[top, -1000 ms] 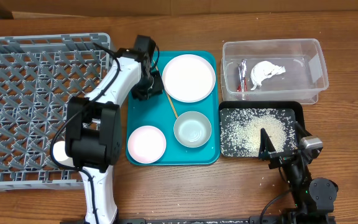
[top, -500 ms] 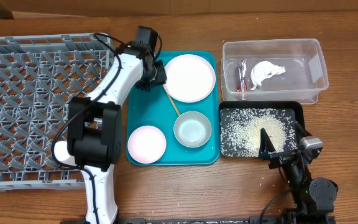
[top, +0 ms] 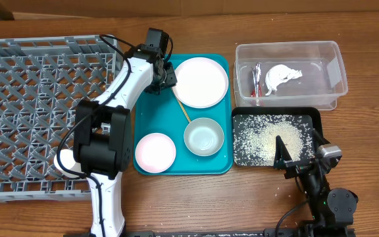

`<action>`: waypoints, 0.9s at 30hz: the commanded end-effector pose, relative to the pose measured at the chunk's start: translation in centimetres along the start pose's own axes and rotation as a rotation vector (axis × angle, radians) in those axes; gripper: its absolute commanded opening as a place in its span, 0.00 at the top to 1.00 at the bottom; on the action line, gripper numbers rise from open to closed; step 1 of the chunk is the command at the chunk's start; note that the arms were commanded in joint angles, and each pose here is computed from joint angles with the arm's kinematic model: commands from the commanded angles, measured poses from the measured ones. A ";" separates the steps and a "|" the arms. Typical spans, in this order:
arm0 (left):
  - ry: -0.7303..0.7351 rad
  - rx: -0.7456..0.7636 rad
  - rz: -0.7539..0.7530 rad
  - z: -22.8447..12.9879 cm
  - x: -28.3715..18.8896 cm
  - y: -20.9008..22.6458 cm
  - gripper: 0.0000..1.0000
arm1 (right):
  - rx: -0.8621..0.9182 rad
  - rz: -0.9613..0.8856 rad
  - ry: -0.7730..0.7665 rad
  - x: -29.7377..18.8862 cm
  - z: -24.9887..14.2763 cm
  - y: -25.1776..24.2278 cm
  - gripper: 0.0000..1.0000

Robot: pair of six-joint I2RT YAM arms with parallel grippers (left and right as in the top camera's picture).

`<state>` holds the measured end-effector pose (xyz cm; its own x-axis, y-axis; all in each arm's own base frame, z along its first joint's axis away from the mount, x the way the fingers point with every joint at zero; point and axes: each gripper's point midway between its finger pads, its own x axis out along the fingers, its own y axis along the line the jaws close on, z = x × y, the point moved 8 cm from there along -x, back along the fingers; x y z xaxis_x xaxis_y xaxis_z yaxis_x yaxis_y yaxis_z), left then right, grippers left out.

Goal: Sort waste into correct bins and load items into the dishwasher
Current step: 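Close the left gripper on the second chopstick and lift it, then carry the chopstick with the left gripper to the rack's far edge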

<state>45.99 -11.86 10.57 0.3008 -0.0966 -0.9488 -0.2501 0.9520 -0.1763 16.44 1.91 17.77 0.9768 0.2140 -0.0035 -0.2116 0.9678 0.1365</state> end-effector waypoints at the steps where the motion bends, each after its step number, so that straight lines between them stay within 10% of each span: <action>1: 0.026 -0.022 0.029 -0.3 2.1 0.3 0.57 | -0.004 -0.006 -0.005 0.0 -0.2 -0.1 0.00; 10: 0.146 -0.026 0.032 -2.1 5.3 0.9 0.69 | -0.004 -0.006 -0.005 0.0 -0.2 -0.1 0.00; 20: 0.298 0.004 0.115 -1.8 1.7 3.4 0.96 | -0.004 -0.006 -0.005 0.0 -0.2 -0.1 0.00; 27: 0.283 0.098 0.091 0.9 -3.0 3.0 0.96 | -0.004 -0.006 -0.005 0.0 -0.2 -0.1 0.00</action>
<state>43.45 -8.39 9.98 -0.0706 -0.0557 -0.9959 -0.2820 0.9588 -0.0337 16.44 1.92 17.77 0.9767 0.2144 -0.0035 -0.2119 0.9676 0.1369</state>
